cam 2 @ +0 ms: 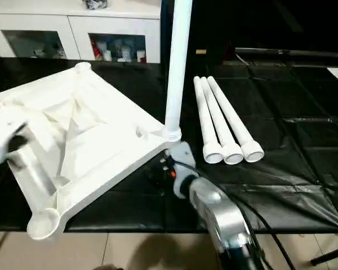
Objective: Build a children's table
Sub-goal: Rotate table base
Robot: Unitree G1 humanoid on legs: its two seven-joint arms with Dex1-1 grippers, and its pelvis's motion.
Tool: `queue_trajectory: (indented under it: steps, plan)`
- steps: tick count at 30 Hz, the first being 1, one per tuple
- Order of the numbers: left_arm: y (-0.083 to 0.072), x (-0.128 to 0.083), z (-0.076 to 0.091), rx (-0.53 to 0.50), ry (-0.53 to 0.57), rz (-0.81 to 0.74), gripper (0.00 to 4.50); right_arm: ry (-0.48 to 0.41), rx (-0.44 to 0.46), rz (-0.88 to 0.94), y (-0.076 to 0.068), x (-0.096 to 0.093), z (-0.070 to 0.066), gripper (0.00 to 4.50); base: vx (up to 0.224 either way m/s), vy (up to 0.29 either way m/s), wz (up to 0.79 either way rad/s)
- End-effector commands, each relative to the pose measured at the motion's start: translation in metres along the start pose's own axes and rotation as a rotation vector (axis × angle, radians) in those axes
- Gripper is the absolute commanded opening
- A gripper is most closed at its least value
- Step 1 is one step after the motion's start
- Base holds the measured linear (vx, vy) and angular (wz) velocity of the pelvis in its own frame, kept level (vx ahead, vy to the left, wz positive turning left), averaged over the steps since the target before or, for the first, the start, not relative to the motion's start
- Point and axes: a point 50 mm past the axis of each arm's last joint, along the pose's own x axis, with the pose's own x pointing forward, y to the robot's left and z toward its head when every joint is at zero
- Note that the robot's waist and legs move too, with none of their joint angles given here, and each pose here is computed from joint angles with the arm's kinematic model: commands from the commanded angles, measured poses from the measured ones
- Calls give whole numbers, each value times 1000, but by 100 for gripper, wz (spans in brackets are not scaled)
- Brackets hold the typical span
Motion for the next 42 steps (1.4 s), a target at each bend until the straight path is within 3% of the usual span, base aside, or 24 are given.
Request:
queue_trajectory:
  steps: [1, 7, 9, 11, 12, 13, 15, 18, 21, 25, 29, 34, 38, 40, 42]
  plan:
    - [-5, -2, -5, 41, 62, -32, 2, 41, -16, -13, -1, 4, -3, 450, 0, 0, 0]
    - [-18, -1, -10, 55, 104, -125, 2, 54, -20, -5, -1, 10, -3, 450, 0, 0, 0]
    - [-36, -1, -9, 69, 91, -268, 2, 60, -28, -11, -3, 19, -3, 450, 0, 0, 0]
    - [-41, -2, -8, 66, 86, -311, 2, 62, -33, -16, -4, 21, -2, 450, 0, 0, 0]
    - [-62, -6, -4, 73, 62, -478, 2, 63, -27, -24, -5, 27, -1, 450, 0, 0, 0]
    - [-62, -6, -4, 73, 62, -478, 2, 63, -27, -24, -5, 27, -1, 450, 0, 0, 0]
    - [-85, -14, 2, 114, 24, -679, 2, 64, -23, -29, -7, 33, 2, 450, 0, 0, 0]
    - [-101, -20, 4, 160, -11, -822, 2, 52, -27, -39, -8, 37, 7, 450, 0, 0, 0]
    - [-110, -22, 8, 136, -30, -883, 2, 40, -27, -46, -10, 39, 10, 450, 0, 0, 0]
    - [-125, -24, 29, 108, -154, -998, 2, 32, -51, -57, -13, 44, 14, 450, 0, 0, 0]
    - [-133, -8, 49, 100, -239, -950, 2, 17, -65, -69, -16, 45, 19, 450, 0, 0, 0]
    - [-126, 35, 75, 90, -302, -671, 2, -33, -120, -131, -26, 44, 32, 450, 0, 0, 0]
    - [-123, 45, 80, 92, -310, -608, 2, -68, -132, -161, -30, 42, 41, 450, 0, 0, 0]
    - [-119, 54, 85, 88, -317, -556, 2, -126, -136, -228, -39, 37, 56, 450, 0, 0, 0]
    - [-118, 56, 86, 91, -324, -536, 2, -150, -130, -270, -44, 34, 63, 450, 0, 0, 0]
